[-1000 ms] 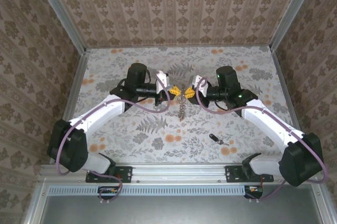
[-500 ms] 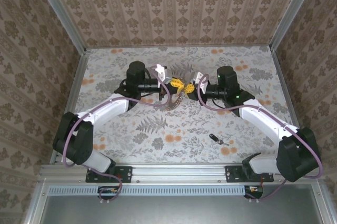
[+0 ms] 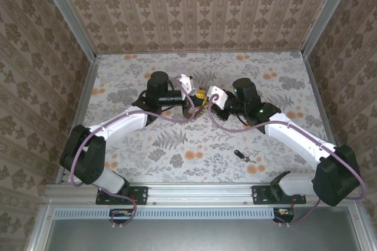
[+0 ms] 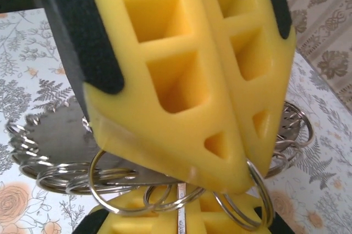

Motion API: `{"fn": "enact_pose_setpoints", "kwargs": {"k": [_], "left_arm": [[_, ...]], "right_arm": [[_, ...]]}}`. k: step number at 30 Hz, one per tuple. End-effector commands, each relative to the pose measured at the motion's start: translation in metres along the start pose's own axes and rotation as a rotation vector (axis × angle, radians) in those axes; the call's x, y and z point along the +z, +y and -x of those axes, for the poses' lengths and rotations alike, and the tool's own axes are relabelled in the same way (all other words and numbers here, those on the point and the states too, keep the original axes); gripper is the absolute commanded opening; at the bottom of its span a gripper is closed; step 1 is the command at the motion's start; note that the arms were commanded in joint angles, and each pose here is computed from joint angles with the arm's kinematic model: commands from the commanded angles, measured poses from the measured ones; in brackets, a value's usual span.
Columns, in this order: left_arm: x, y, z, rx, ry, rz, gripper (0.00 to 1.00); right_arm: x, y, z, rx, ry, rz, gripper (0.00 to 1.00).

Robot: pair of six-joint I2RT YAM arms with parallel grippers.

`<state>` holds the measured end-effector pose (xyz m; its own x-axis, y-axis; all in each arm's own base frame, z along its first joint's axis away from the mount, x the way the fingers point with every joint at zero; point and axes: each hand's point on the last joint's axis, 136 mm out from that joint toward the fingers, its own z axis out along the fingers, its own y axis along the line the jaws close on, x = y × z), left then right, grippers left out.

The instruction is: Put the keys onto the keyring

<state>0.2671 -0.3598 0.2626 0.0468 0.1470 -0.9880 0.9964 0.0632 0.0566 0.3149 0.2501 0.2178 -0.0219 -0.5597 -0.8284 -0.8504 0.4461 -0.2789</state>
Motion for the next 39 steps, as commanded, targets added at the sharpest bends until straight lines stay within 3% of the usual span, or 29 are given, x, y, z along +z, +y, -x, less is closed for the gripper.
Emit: {"fn": "enact_pose_setpoints", "kwargs": {"k": [1, 16, 39], "left_arm": [[0.001, 0.003, -0.003, 0.035, 0.009, 0.053, 0.00], [-0.010, 0.002, 0.005, 0.055, -0.104, 0.109, 0.00], [-0.019, -0.014, 0.016, 0.058, -0.167, 0.018, 0.00]], "right_arm": [[-0.015, -0.008, 0.027, 0.004, -0.082, -0.075, 0.14], [-0.040, -0.006, 0.009, 0.045, -0.053, -0.018, 0.23], [-0.019, -0.022, 0.027, 0.027, -0.185, 0.081, 0.24]]}}
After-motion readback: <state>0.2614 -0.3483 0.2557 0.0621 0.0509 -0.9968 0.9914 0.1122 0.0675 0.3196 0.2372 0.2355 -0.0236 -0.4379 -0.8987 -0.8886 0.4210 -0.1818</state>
